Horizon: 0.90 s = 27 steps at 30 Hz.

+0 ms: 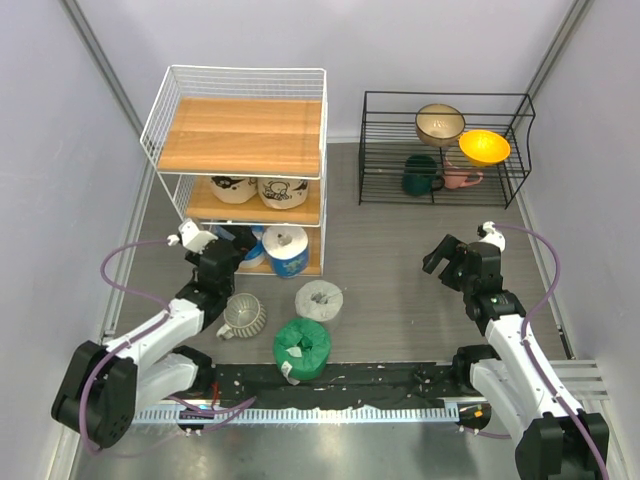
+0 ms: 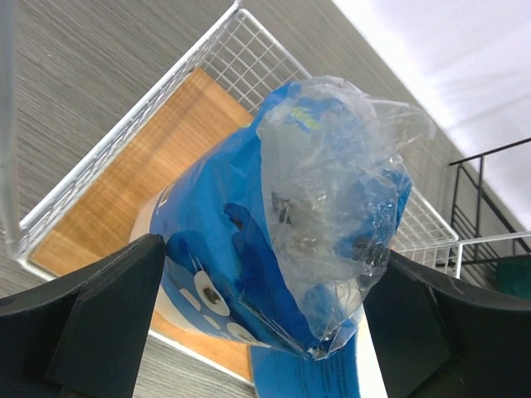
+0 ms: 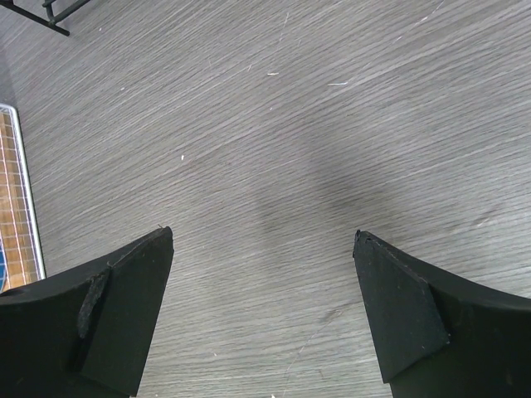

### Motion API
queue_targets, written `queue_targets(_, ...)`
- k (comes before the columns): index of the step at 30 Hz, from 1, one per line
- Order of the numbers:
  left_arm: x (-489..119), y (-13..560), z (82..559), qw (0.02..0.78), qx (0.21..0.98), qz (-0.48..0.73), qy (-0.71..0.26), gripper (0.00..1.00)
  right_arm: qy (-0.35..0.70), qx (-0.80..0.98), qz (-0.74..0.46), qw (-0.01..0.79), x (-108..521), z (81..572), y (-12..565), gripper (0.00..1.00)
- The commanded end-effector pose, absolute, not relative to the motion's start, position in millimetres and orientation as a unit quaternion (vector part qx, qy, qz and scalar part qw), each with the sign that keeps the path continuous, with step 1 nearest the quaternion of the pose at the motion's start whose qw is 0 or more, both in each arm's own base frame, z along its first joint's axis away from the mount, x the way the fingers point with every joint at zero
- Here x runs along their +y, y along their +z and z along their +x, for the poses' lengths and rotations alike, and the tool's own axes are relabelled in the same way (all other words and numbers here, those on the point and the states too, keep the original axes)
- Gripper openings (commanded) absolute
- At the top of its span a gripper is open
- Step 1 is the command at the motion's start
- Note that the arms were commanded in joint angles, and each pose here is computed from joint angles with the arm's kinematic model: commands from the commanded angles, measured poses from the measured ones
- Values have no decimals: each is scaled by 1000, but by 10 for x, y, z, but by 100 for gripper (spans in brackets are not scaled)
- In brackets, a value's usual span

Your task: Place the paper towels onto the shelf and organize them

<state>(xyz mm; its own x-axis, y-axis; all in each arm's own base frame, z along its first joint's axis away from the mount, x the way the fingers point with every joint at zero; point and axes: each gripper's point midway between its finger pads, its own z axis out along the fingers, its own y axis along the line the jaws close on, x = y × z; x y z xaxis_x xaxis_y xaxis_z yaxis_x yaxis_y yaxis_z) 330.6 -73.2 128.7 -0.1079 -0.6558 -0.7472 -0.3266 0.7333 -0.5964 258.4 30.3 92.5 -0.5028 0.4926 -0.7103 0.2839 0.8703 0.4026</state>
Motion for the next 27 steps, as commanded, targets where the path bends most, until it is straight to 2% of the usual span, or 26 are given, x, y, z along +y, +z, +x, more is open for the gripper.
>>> queue_targets(1, -927, 1990, 3430, 635, 642, -342, -260, 100, 128, 849, 216, 465, 334, 2668, 1044, 96)
queue_targets(15, -1075, 1370, 3472, 590, 685, -340, -258, 100, 150, 826, 198, 506, 391, 2805, 1481, 95)
queue_targets(27, -1094, 1460, 3362, 605, 653, -336, -307, 100, 149, 829, 195, 502, 387, 2738, 1377, 96)
